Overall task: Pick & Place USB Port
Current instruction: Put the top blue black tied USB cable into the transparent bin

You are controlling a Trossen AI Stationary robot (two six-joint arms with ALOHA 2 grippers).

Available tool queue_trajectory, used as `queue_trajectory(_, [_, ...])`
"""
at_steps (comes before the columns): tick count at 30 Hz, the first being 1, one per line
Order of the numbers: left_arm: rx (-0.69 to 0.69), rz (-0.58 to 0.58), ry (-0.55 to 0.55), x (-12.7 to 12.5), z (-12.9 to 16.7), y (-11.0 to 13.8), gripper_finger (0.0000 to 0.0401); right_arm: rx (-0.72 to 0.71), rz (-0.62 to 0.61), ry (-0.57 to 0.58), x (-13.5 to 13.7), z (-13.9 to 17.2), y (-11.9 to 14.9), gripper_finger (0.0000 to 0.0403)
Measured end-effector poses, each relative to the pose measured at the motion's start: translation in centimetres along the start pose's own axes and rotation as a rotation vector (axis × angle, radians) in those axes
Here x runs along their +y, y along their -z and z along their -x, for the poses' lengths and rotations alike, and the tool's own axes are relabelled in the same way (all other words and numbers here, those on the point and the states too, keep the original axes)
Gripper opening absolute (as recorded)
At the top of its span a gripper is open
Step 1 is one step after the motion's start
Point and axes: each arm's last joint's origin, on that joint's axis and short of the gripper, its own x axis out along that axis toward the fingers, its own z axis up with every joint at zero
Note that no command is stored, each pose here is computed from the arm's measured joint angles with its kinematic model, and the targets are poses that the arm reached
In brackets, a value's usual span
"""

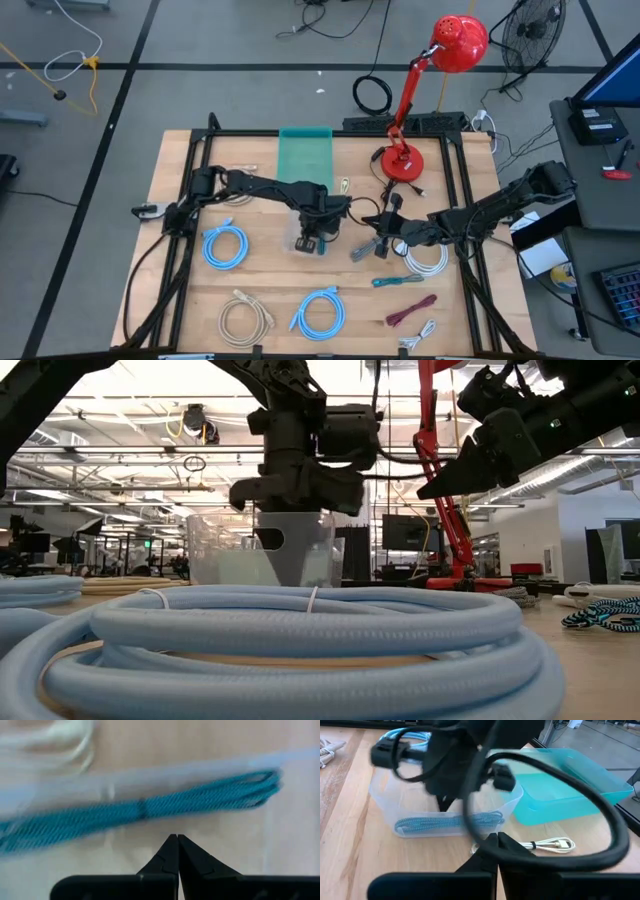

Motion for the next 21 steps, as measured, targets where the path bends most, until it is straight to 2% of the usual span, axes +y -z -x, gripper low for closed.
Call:
queue_trajectory(6, [-0.019,0.022,-0.013,1.1,0.2,0.1,0.0000,0.000,0.000,0.000,0.0,0.0,0.0,0.0000])
queue_trajectory(16, [-0.082,0.000,-0.033,1.2,0.2,-0.5,0.0000,0.001,0.000,0.000,0.0,0.0,0.0,0.0000])
queue_trajectory(21, [-0.111,0.007,-0.067,1.0,1.9,-0.4,0.0000,0.001,0.001,0.000,0.0,0.0,0.0,0.0000])
